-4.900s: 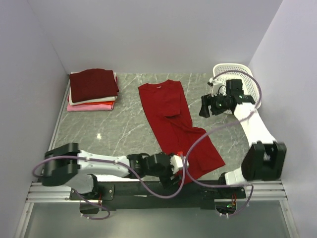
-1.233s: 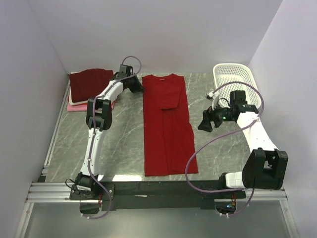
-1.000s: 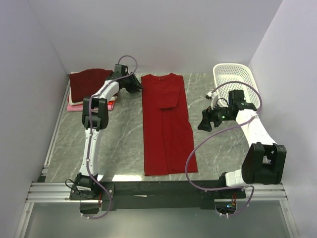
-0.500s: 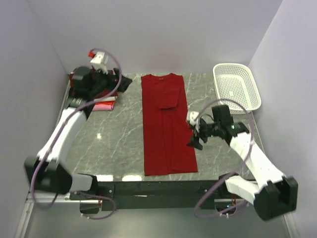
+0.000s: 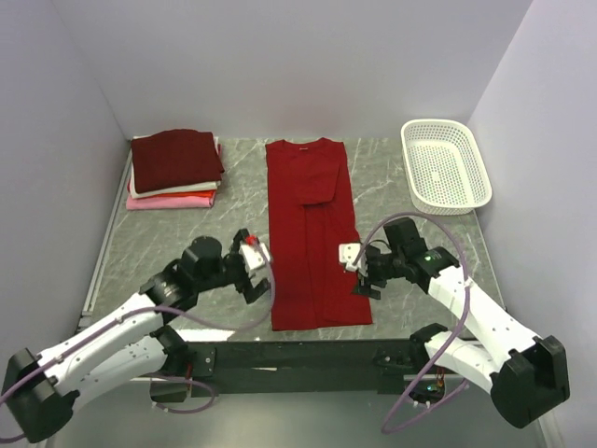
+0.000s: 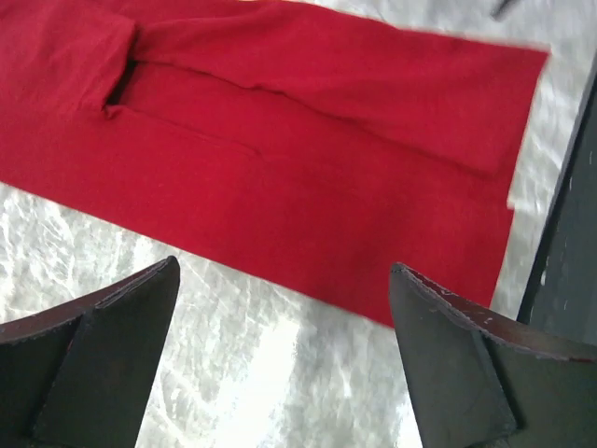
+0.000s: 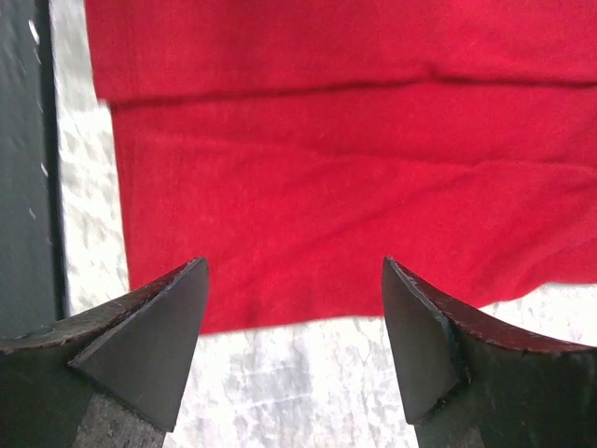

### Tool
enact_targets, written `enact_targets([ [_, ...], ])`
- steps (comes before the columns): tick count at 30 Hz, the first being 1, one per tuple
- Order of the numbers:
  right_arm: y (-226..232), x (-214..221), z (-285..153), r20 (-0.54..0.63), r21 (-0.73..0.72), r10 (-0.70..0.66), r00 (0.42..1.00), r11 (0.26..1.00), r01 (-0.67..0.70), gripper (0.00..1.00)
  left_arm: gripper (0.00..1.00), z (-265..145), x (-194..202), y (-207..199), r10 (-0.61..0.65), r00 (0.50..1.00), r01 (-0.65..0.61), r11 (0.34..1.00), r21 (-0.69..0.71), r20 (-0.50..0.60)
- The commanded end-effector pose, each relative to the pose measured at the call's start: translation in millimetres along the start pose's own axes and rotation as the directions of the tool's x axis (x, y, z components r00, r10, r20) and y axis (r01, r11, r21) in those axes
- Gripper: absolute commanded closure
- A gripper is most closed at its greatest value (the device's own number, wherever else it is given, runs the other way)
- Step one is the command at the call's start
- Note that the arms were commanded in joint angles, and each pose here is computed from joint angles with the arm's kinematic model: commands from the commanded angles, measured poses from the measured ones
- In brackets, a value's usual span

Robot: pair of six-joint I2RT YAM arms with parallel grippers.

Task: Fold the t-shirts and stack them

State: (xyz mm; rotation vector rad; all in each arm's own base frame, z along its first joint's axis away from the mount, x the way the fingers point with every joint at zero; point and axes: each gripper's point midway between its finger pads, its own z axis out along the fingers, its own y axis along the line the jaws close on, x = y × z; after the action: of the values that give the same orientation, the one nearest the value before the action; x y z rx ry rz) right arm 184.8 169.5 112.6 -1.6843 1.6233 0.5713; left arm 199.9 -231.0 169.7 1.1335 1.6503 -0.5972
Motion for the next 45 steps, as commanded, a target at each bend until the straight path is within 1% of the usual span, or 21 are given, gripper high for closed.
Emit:
enact_targets([
  [1, 3.2, 15.0, 7.9, -0.062, -0.012, -0.111, 0.992, 0.994, 0.11, 0.19, 0.01, -7.0, 0.4, 1.8, 0.19, 0.982, -0.189, 0.979, -0.073, 0.0],
  [3, 3.1, 26.0, 14.9, -0.106, -0.01, -0.14, 0.984, 0.99, 0.139, 0.18, 0.02, -3.6, 12.5, -9.2, 0.199, 0.979, -0.201, 0.979, -0.041, -0.038],
  [4, 3.7, 27.6, 17.7, -0.116, -0.011, -0.155, 0.981, 0.988, 0.154, 0.18, 0.06, -0.4, 18.1, -23.4, 0.23, 0.972, -0.23, 0.973, 0.011, -0.049],
  [6, 1.6, 28.0, 24.0, -0.133, -0.001, -0.184, 0.974, 0.983, 0.185, 0.18, 0.07, 7.9, 37.1, -42.0, 0.269, 0.958, -0.263, 0.962, 0.068, -0.099],
  [11, -2.1, 30.2, 31.5, -0.15, 0.018, -0.207, 0.967, 0.977, 0.212, 0.18, 0.13, 24.2, 64.3, -56.0, 0.307, 0.931, -0.291, 0.951, 0.106, -0.196],
  [13, -2.4, 34.1, 34.6, -0.165, 0.021, -0.228, 0.96, 0.972, 0.234, 0.18, 0.16, 27.5, 62.7, -56.4, 0.316, 0.928, -0.299, 0.948, 0.112, -0.197],
  [15, -3.2, 38.7, 39.6, -0.175, 0.025, -0.246, 0.953, 0.967, 0.254, 0.18, 0.16, 31.8, 63.6, -56.1, 0.317, 0.928, -0.3, 0.947, 0.11, -0.196],
  [17, -5.8, 40.8, 41.4, -0.19, 0.025, -0.253, 0.949, 0.965, 0.262, 0.18, 0.19, 34.8, 68.8, -60.1, 0.317, 0.925, -0.293, 0.946, 0.136, -0.212],
  [20, 10.5, 39.8, 42.9, -0.184, -0.06, -0.254, 0.95, 0.967, 0.247, 0.18, 0.21, 35.7, 67.6, -71.4, 0.318, 0.927, -0.286, 0.942, 0.174, -0.198],
  [23, 28.4, 32.9, 37.6, -0.134, -0.106, -0.287, 0.949, 0.956, 0.274, 0.18, 0.2, 34.4, 61.3, -90.4, 0.343, 0.928, -0.308, 0.926, 0.218, -0.144],
  [25, 34.4, 28.7, 32.3, -0.127, -0.123, -0.303, 0.944, 0.95, 0.289, 0.18, 0.2, 33.8, 57.1, -109.1, 0.356, 0.927, -0.317, 0.91, 0.266, -0.115],
  [26, 41.7, 28.6, 31.3, -0.134, -0.16, -0.302, 0.944, 0.947, 0.28, 0.18, 0.2, 35.1, 54.9, -113.4, 0.36, 0.926, -0.32, 0.908, 0.272, -0.112],
  [28, 50.9, 30.3, 33.4, -0.138, -0.19, -0.303, 0.943, 0.943, 0.275, 0.18, 0.2, 36.6, 55.4, -126.0, 0.384, 0.918, -0.338, 0.89, 0.305, -0.103],
  [29, 61.4, 30.4, 39.3, -0.129, -0.219, -0.328, 0.936, 0.93, 0.296, 0.18, 0.2, 39.7, 61.6, -129.5, 0.392, 0.912, -0.338, 0.886, 0.319, -0.121],
  [30, 64.2, 34.3, 41.3, -0.148, -0.223, -0.339, 0.929, 0.927, 0.302, 0.18, 0.2, 41.6, 63.7, -132.7, 0.403, 0.907, -0.345, 0.879, 0.329, -0.124],
  [34, 79.6, 41.5, 51.4, -0.181, -0.244, -0.37, 0.911, 0.914, 0.323, 0.18, 0.24, 50.9, 81.1, -131.6, 0.44, 0.883, -0.37, 0.868, 0.33, -0.167],
  [36, 83.3, 44.2, 54.7, -0.193, -0.247, -0.374, 0.907, 0.913, 0.324, 0.18, 0.25, 55.3, 84.2, -132.5, 0.451, 0.878, -0.382, 0.863, 0.332, -0.163],
  [37, 81.7, 47.9, 54.8, -0.214, -0.239, -0.378, 0.901, 0.914, 0.327, 0.19, 0.25, 56.1, 86.1, -133.1, 0.456, 0.875, -0.384, 0.86, 0.336, -0.166],
  [42, 74.8, 49.7, 60.3, -0.235, -0.176, -0.352, 0.906, 0.932, 0.316, 0.23, 0.26, 56.7, 103.2, -124.0, 0.48, 0.85, -0.407, 0.86, 0.309, -0.217],
  [45, 68.4, 50.8, 61.1, -0.252, -0.139, -0.347, 0.903, 0.937, 0.321, 0.24, 0.27, 55.2, 114.7, -118.0, 0.495, 0.831, -0.418, 0.857, 0.3, -0.255],
])
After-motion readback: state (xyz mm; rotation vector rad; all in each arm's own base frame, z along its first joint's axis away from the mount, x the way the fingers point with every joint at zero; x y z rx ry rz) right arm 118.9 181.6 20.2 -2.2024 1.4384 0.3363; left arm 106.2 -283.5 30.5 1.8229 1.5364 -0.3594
